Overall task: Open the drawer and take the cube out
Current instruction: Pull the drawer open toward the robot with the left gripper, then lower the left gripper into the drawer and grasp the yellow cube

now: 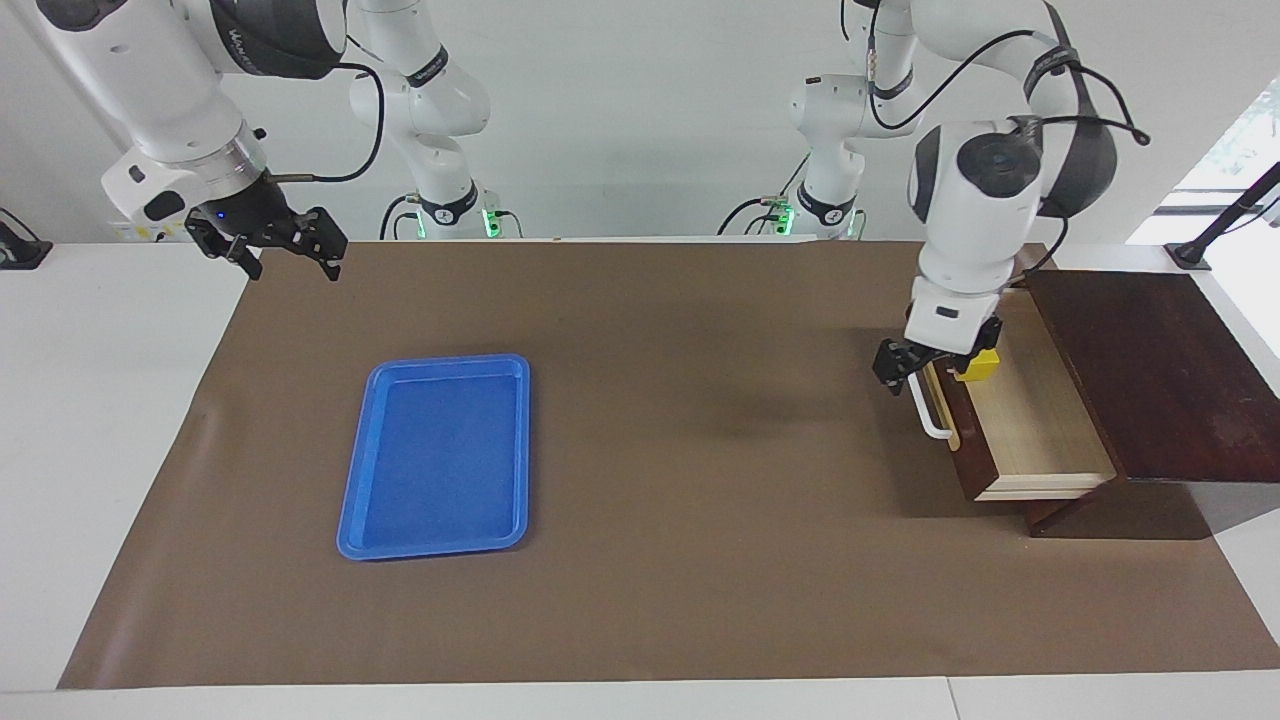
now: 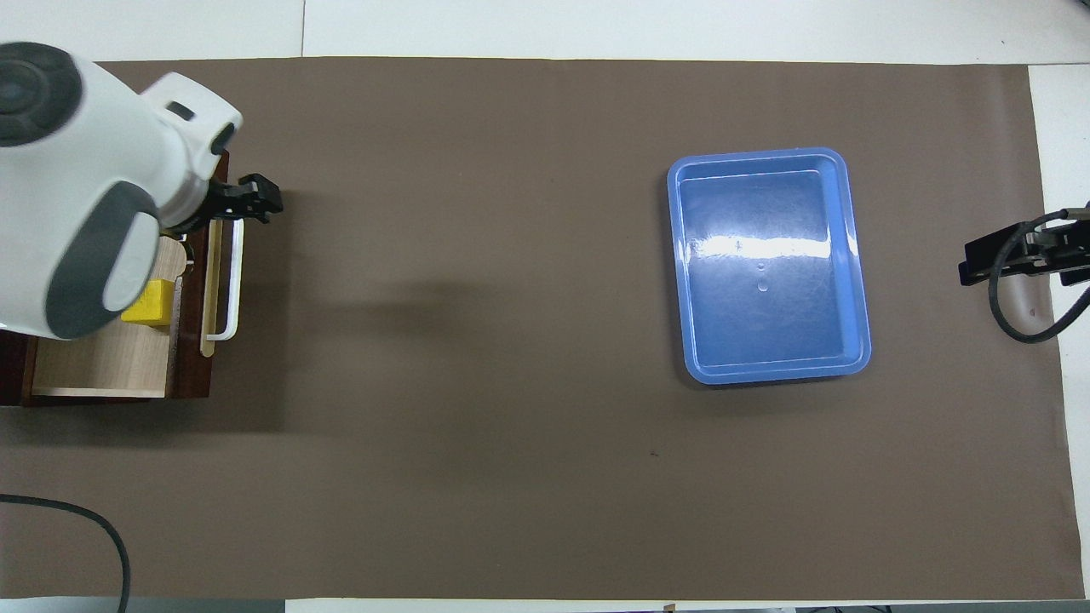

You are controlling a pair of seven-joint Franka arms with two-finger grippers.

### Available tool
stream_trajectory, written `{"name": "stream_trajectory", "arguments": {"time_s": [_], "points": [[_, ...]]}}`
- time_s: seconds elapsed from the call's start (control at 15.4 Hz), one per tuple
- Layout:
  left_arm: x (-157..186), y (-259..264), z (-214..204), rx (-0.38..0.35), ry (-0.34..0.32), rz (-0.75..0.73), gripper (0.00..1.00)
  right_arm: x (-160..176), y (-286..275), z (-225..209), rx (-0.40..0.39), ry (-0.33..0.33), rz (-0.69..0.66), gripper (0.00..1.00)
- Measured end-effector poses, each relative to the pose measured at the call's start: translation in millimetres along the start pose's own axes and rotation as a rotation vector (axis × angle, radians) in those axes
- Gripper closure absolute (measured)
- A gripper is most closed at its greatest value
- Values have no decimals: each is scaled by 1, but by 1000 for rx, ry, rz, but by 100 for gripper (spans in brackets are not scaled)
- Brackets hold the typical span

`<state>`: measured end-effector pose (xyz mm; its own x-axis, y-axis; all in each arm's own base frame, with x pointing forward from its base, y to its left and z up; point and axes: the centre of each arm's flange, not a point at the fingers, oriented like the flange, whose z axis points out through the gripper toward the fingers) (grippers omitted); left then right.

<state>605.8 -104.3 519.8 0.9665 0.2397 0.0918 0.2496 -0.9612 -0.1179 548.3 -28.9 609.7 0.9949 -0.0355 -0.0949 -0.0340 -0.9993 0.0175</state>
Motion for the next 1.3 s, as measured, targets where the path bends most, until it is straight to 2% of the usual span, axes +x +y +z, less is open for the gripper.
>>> {"name": "stream_trajectory", "arguments": {"time_s": [0.19,0.32,0.45,0.58,0.84,0.97,1.3], "points": [[16,-78,0,-14,-36,-149,0,-1,1,-1,0,3,1,0],[10,-112,15,2,-72,-252,0,-1,1,-2,0,4,0,0],[4,-140,29,14,-89,-420,0,-1,1,-2,0,4,-25,0],[0,-153,43,10,-70,-618,0,-1,1,-2,0,4,-61,0],[-15,-131,74,-15,-36,-985,0,-1,1,-2,0,4,-70,0],[-22,-126,85,-2,-51,-1051,0,-1,2,-3,0,6,-73,0],[-38,-125,102,21,-73,-1079,0,0,8,-3,0,14,-100,0]]}}
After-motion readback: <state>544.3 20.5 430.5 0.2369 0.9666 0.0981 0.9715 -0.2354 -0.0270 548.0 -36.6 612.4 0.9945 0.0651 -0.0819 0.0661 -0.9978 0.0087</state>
